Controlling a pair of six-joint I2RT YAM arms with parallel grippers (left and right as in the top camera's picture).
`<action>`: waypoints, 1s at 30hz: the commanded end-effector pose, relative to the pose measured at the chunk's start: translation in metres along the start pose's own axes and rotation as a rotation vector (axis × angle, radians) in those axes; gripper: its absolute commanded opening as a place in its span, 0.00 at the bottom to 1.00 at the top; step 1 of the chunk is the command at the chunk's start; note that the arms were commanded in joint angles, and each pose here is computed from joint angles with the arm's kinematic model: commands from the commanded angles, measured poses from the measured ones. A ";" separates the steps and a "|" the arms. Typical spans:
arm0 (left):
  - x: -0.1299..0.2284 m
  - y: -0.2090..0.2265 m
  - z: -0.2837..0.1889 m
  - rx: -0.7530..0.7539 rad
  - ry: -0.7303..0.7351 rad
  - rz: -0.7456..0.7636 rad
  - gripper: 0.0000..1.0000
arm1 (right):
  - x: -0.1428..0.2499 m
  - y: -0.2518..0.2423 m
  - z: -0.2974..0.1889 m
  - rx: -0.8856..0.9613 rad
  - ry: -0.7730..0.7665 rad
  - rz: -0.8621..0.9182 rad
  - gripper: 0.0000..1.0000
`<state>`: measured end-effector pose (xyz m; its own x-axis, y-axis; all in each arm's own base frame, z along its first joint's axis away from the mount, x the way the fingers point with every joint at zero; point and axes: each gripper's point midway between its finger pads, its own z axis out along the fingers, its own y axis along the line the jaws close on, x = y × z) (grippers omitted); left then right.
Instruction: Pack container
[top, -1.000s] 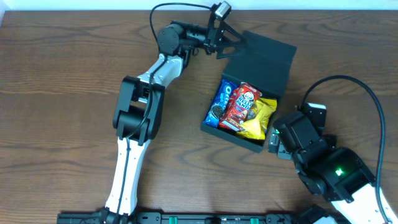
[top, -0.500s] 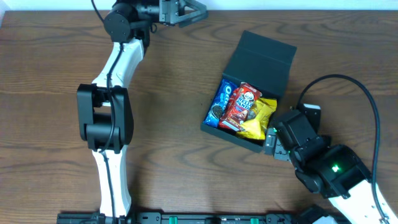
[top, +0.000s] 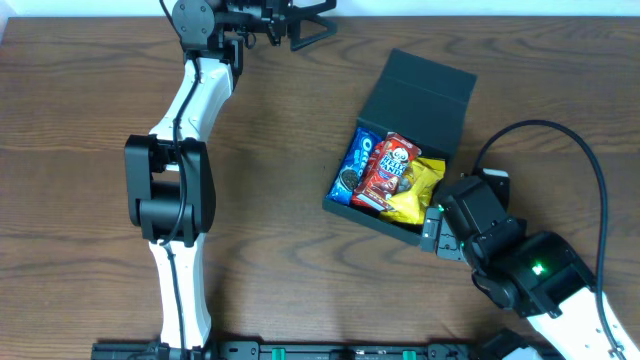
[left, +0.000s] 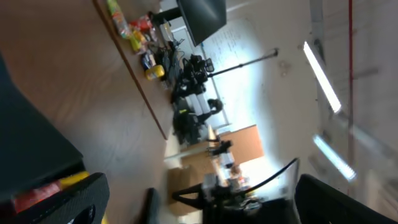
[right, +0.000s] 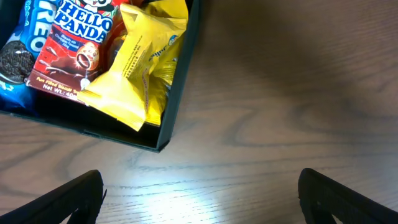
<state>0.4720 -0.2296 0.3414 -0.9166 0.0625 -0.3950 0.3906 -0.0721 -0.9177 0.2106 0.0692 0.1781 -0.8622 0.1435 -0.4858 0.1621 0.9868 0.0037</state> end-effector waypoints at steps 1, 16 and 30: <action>0.003 -0.012 -0.001 0.001 0.007 0.180 0.96 | -0.005 -0.001 -0.003 -0.002 -0.013 0.000 0.99; -0.023 -0.040 -0.006 -0.364 -0.288 0.259 0.96 | -0.005 -0.001 -0.003 -0.002 -0.013 0.000 0.99; 0.072 0.096 -0.021 -1.191 0.041 0.237 0.96 | -0.005 -0.001 -0.003 -0.002 -0.013 0.000 0.99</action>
<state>0.4357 -0.2240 0.2538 -0.8348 0.1013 -0.5412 0.3809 0.8161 -0.4347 0.2110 0.0703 0.1795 -0.8620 0.1443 -0.4860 0.1602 0.9870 0.0090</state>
